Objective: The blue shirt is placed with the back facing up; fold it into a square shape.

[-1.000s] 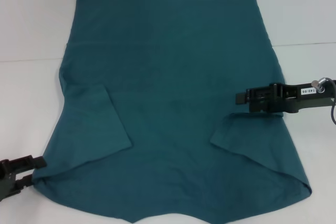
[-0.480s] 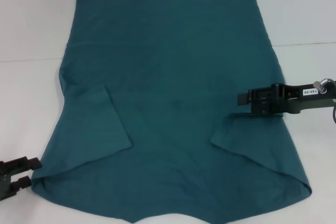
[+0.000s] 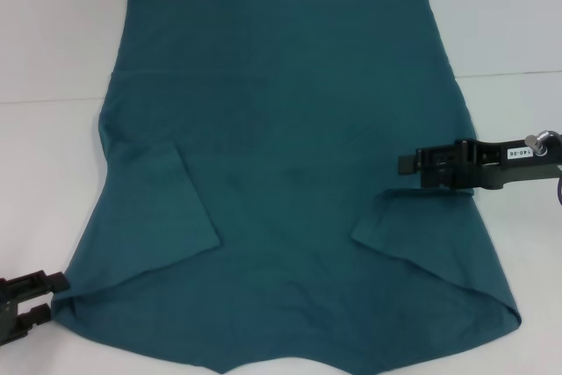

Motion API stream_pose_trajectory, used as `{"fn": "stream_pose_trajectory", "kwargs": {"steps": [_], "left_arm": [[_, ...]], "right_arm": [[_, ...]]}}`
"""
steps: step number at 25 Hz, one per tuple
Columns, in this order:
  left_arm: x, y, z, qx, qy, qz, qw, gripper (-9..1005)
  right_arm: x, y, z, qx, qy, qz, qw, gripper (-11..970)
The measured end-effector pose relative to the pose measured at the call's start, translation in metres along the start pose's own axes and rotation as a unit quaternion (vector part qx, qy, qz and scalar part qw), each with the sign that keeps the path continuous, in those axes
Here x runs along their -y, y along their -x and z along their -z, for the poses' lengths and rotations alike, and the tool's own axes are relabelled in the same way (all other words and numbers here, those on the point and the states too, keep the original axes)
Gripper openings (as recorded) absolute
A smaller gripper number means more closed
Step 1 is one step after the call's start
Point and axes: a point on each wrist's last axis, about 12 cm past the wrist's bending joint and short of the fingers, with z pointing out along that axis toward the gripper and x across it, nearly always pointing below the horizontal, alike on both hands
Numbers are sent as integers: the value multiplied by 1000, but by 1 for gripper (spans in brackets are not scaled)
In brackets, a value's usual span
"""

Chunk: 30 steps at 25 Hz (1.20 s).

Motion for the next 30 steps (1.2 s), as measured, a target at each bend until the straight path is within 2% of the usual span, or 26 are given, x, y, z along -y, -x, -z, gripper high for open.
{"fn": "stream_pose_trajectory", "kwargs": {"steps": [13,26,30], "left_arm": [[14,3,-17,-26,-7,-18,999,630],[12,6,-21,-17,4,-8,1000,630],[13,6,-21,-17,0,-14,1000,536]], "right_arm": [[0,0,0,0,0,-1,1000,667],[1,-1,1,0,-1,-2,1000,667],[3,-2,2,0,-2,-3,1000,667]]}}
